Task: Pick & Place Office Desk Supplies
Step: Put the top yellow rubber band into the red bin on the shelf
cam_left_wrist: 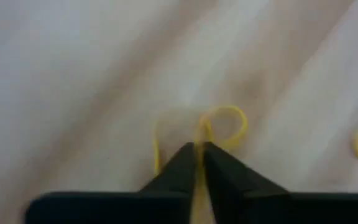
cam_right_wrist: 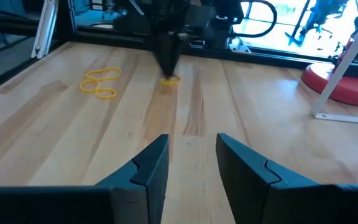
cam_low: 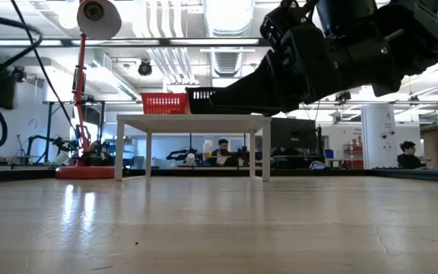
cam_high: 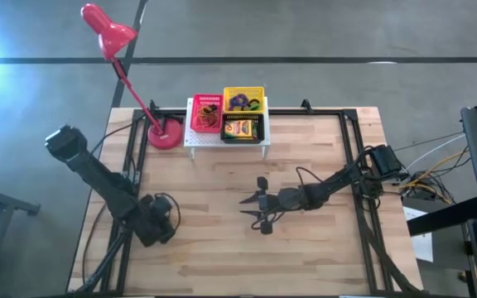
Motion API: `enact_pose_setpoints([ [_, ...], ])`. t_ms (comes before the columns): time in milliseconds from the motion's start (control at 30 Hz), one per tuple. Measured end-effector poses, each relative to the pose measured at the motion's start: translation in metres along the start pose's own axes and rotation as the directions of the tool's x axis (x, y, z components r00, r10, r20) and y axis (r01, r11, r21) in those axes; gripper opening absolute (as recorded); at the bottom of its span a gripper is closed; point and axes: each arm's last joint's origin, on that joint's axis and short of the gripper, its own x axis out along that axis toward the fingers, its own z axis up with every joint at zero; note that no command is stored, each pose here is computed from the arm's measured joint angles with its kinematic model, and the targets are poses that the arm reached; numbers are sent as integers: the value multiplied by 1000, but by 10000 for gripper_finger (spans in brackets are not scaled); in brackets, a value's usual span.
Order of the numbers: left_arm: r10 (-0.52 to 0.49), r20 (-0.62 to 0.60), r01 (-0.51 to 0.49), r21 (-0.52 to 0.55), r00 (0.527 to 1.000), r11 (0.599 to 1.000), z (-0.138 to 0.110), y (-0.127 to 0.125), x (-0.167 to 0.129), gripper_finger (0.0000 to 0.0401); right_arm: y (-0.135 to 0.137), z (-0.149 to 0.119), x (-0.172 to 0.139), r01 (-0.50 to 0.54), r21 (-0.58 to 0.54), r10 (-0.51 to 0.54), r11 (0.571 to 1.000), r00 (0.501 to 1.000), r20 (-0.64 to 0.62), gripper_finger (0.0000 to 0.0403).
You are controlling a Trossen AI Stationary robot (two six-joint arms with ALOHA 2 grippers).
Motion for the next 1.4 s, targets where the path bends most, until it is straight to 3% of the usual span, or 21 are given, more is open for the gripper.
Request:
enact_pose_setpoints([
  [100, 13, 146, -21, 57, 989, 998, 13, -7, -4, 10, 0, 0, 0, 0, 4, 0, 1000, 1000, 0, 128],
  [167, -67, 239, 48, 85, 969, 995, 26, -25, -15, 8, 0, 0, 0, 0, 10, 0, 1000, 1000, 0, 127],
  [233, -158, 321, 100, 189, 934, 977, 40, -44, -25, 7, 0, 0, 0, 0, 17, 0, 1000, 1000, -1, 128],
  [300, -292, 421, 154, 331, 859, 931, 56, -67, -40, 6, 0, 0, 0, 0, 17, 0, 1000, 1000, -2, 128],
  [367, -433, 499, 174, 482, 751, 859, 71, -88, -59, 6, 0, 0, 0, 0, 19, 0, 1000, 1000, -2, 128],
  [467, -550, 597, 86, 629, 583, 773, 92, -108, -86, 6, 0, 0, 0, 0, 23, 0, 1000, 1000, -2, 128],
  [533, -560, 660, -10, 652, 501, 759, 109, -115, -105, 6, 0, 0, 0, 0, 35, 0, 999, 1000, -3, 128],
  [633, -492, 741, -179, 618, 458, 765, 138, -118, -129, 6, 0, -1, 0, 0, 48, 1, 999, 1000, -6, 128],
  [833, -248, 847, -440, 469, 471, 766, 214, -92, -161, 6, 0, -1, 0, -1, 64, 1, 998, 1000, -8, 128],
  [1067, 114, 885, -576, 192, 452, 794, 293, -7, -169, 6, 1, -1, 0, -2, 83, 3, 997, 1000, -8, 128],
  [1167, 152, 860, -534, 156, 488, 831, 314, 38, -160, 8, 1, -1, 0, -3, 88, 4, 996, 1000, -8, 128],
  [1300, 54, 797, -345, 198, 602, 917, 323, 92, -138, 29, 2, -1, 0, -7, 88, 8, 996, 1000, -8, 128],
  [1400, 10, 743, -237, 200, 669, 951, 321, 116, -122, 68, 3, -1, -1, -11, 86, 12, 996, 1000, -8, 128],
])
